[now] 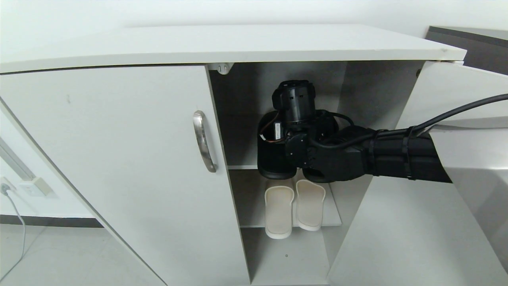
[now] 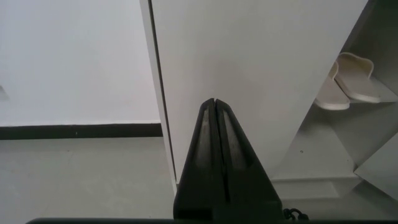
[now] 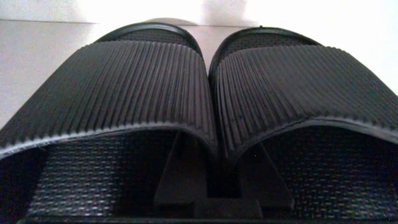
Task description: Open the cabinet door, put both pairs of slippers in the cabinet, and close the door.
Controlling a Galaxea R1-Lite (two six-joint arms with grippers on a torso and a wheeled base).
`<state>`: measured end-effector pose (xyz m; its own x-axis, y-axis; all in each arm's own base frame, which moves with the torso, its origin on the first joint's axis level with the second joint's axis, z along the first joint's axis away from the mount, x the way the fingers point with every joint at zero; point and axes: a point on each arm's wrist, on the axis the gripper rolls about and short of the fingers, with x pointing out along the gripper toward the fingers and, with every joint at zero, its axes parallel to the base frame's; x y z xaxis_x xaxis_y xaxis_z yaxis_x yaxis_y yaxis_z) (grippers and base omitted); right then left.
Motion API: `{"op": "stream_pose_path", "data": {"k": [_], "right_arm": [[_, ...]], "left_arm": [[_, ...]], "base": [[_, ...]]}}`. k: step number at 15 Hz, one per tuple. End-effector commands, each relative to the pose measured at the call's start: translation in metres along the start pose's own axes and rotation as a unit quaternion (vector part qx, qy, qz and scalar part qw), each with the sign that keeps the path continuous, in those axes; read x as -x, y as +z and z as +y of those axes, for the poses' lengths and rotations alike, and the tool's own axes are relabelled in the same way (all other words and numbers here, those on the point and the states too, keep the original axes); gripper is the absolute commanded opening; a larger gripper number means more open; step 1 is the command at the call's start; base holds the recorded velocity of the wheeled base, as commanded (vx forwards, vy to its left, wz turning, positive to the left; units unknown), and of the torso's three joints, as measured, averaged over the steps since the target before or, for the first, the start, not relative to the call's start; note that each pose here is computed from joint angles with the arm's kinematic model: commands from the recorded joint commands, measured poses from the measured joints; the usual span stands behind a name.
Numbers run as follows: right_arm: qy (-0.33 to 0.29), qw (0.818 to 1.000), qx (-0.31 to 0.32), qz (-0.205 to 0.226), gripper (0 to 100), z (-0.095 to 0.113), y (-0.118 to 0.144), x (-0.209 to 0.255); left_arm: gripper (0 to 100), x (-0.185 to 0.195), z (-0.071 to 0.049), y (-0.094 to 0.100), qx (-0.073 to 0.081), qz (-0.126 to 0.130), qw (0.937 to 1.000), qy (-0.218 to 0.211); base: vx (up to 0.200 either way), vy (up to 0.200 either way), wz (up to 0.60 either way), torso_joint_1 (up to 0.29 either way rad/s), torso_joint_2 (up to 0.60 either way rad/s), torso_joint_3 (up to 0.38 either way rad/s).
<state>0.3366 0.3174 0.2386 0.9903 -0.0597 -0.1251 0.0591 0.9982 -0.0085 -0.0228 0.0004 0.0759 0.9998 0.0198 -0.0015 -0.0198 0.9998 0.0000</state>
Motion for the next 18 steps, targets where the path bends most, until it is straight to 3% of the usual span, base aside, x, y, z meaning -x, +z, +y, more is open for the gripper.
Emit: {"op": "stream_pose_path", "data": {"k": [1, 8, 13, 18], "right_arm": [[0.0, 1.0, 0.0, 0.0, 100, 0.001, -0.001, 0.0], [0.011, 1.0, 0.007, 0.006, 100, -0.006, 0.004, 0.023], [0.046, 0.999, 0.004, 0.009, 100, -0.021, 0.01, 0.08], [0.093, 0.996, 0.006, 0.006, 100, -0.046, -0.002, 0.134]], "left_arm": [[0, 0.0, 0.0, 0.0, 0.0, 0.0, 1.0, 0.001], [0, 0.0, 0.0, 0.0, 0.001, 0.0, 1.0, 0.001], [0, 0.0, 0.0, 0.0, 0.001, -0.001, 1.0, 0.002], [0, 0.0, 0.0, 0.0, 0.001, -0.001, 1.0, 0.002]], "base": [[0.0, 0.0, 0.0, 0.0, 0.0, 0.0], [0.0, 0.0, 0.0, 0.0, 0.0, 0.0], [0.0, 0.0, 0.0, 0.0, 0.0, 0.0], [0.0, 0.0, 0.0, 0.0, 0.0, 0.0]]}}
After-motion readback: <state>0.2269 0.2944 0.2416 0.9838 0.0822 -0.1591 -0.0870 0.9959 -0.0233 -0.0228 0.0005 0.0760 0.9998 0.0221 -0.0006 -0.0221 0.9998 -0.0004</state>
